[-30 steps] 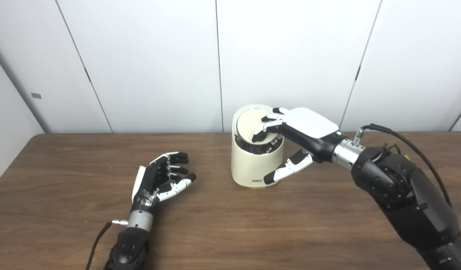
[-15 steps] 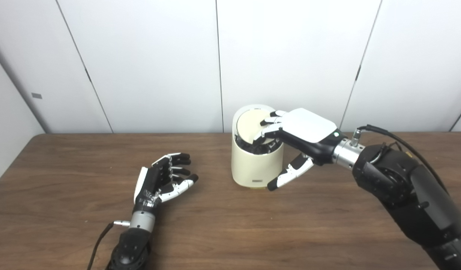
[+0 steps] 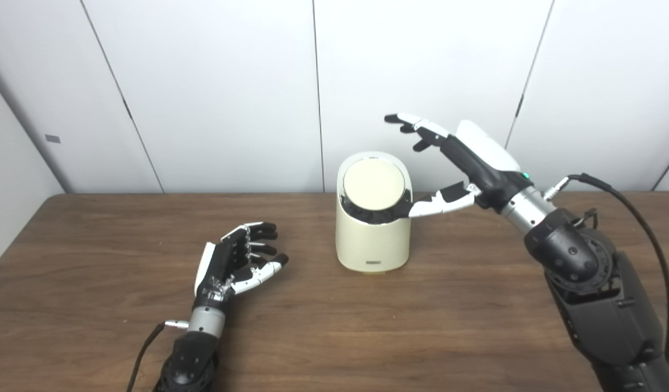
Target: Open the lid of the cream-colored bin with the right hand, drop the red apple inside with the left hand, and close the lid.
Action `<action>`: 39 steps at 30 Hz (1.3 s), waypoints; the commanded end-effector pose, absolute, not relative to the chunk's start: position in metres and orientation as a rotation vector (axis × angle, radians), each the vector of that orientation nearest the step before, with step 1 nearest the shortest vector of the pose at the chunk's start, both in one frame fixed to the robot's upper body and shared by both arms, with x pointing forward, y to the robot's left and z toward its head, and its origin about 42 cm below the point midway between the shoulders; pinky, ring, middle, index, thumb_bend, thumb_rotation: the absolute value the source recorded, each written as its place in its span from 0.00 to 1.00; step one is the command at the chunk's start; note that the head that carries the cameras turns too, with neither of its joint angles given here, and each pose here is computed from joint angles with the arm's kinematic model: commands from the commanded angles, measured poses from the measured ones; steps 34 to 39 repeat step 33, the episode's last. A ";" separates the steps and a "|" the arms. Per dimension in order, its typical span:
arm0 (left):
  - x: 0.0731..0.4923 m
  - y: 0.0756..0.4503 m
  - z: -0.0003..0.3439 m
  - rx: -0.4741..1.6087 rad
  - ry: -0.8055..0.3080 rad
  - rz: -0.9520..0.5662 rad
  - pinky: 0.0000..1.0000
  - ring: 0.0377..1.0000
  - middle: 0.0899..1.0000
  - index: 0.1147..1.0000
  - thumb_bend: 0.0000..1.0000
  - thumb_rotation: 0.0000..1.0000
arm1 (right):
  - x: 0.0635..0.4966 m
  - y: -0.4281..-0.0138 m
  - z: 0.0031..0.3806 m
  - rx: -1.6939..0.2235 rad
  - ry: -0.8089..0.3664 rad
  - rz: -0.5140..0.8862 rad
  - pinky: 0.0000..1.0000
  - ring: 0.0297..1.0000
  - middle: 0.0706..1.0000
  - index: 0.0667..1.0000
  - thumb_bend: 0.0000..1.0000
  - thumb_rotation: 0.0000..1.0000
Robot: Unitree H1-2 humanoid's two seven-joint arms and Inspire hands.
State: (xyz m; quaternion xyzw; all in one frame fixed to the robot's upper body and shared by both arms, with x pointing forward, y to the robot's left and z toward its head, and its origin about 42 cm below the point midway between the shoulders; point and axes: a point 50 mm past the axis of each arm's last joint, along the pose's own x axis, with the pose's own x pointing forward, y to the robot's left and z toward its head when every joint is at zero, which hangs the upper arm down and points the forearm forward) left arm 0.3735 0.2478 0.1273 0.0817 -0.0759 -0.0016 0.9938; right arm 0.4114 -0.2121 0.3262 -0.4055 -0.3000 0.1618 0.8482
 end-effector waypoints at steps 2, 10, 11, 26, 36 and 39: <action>0.380 0.248 0.149 0.177 -0.251 -0.017 0.49 0.58 0.66 0.66 0.59 0.00 | 0.405 -0.227 0.338 -0.802 -0.673 0.272 0.79 0.88 0.89 0.90 0.66 0.27; 0.379 0.250 0.155 0.167 -0.263 -0.038 0.50 0.59 0.66 0.67 0.61 0.00 | 0.391 -0.256 0.292 -0.678 -0.516 0.191 0.80 0.88 0.94 0.90 0.74 0.26; 0.379 0.250 0.155 0.169 -0.266 -0.039 0.50 0.59 0.66 0.67 0.61 0.01 | 0.389 -0.258 0.288 -0.665 -0.510 0.179 0.80 0.86 0.93 0.89 0.76 0.26; 0.378 0.252 0.156 0.188 -0.318 -0.107 0.55 0.62 0.71 0.76 0.70 0.07 | 0.380 -0.274 0.213 -0.482 -0.397 0.112 0.77 0.84 0.87 0.87 0.72 0.28; 0.377 0.250 0.151 0.164 -0.327 -0.128 0.59 0.66 0.74 0.77 0.74 0.10 | 0.375 -0.277 0.192 -0.476 -0.364 0.127 0.73 0.82 0.86 0.86 0.71 0.26; 0.377 0.250 0.151 0.164 -0.327 -0.128 0.59 0.66 0.74 0.77 0.74 0.10 | 0.375 -0.277 0.192 -0.476 -0.364 0.127 0.73 0.82 0.86 0.86 0.71 0.26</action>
